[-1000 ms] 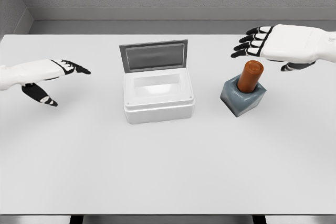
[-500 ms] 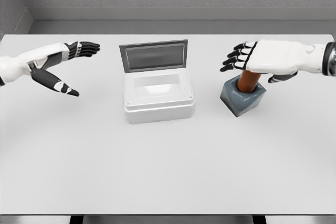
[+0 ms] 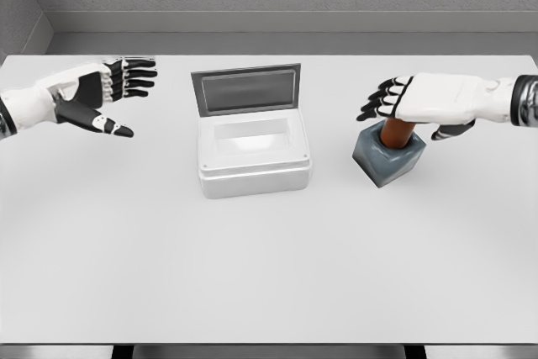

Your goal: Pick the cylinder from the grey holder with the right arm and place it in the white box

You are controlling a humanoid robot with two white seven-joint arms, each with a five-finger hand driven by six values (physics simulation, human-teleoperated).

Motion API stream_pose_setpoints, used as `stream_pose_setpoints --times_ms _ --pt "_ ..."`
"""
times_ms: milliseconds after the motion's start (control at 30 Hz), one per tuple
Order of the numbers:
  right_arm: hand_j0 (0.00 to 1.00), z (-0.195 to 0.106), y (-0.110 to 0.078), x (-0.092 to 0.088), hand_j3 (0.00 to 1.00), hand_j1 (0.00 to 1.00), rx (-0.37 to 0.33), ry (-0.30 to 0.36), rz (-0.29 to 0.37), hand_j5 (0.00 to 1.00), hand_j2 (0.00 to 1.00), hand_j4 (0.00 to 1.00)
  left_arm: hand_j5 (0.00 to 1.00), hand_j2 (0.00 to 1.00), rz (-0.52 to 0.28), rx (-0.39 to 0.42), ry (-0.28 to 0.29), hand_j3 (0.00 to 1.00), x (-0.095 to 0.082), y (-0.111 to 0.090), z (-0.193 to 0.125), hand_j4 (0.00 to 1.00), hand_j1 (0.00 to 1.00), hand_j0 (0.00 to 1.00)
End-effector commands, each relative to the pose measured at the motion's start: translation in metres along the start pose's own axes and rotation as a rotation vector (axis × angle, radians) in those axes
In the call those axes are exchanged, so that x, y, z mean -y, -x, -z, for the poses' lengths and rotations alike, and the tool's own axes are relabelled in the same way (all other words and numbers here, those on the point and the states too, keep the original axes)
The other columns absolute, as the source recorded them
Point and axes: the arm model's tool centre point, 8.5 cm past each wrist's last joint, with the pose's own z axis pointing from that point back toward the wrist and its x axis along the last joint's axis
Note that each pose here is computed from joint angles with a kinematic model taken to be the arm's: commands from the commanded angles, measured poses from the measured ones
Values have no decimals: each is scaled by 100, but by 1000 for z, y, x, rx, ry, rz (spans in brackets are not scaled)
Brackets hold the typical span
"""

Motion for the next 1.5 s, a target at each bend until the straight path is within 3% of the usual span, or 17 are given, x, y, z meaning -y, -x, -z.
stream_pose_setpoints --times_ms 0,233,400,567,667,733,833,867,1100,1200,1300,1400,1467 --pt "100 2 0 0 100 100 -1 3 4 100 100 100 100 100 -44 11 -5 100 -1 0 1 100 100 100" --pt "100 10 5 -1 100 100 -3 11 22 100 100 100 100 100 -99 22 -29 100 -6 7 -2 100 100 100" --pt "100 11 4 -3 100 100 2 4 24 100 100 100 100 100 -189 25 -68 100 -17 12 19 100 100 100" --pt "100 13 3 -5 100 100 -1 -8 16 100 100 100 100 100 -198 29 -67 100 -15 16 23 100 100 100" --pt "99 14 3 -6 99 99 -2 -14 8 99 99 99 99 99 -217 109 -127 99 -6 33 22 99 99 99" --pt "83 14 4 -5 83 83 -13 -23 -7 83 83 83 98 98 -232 50 -151 98 -12 35 17 98 98 98" --pt "51 15 3 -6 51 51 -7 -28 -6 51 51 51 98 98 -223 50 -158 98 -14 33 16 98 98 98" --pt "47 16 3 -7 47 47 -6 -29 -5 47 47 47 99 99 -222 51 -158 99 -14 33 17 99 99 99" --pt "34 14 4 -4 34 34 -10 -27 -10 34 34 34 100 100 -205 39 -170 100 -22 29 4 100 100 100" --pt "34 12 5 -4 34 34 -16 -29 -12 34 34 34 100 100 -202 37 -173 100 -23 28 3 100 100 100" --pt "34 5 9 11 34 34 -26 -4 -34 34 34 34 100 100 -191 42 -166 100 -21 25 4 100 100 100" --pt "34 1 11 29 34 34 -34 22 -63 34 34 34 100 100 -143 43 -107 100 -5 16 13 100 100 100" --pt "34 9 6 43 34 34 -10 52 -82 34 34 34 100 100 -129 40 -105 100 -5 13 8 100 100 100"
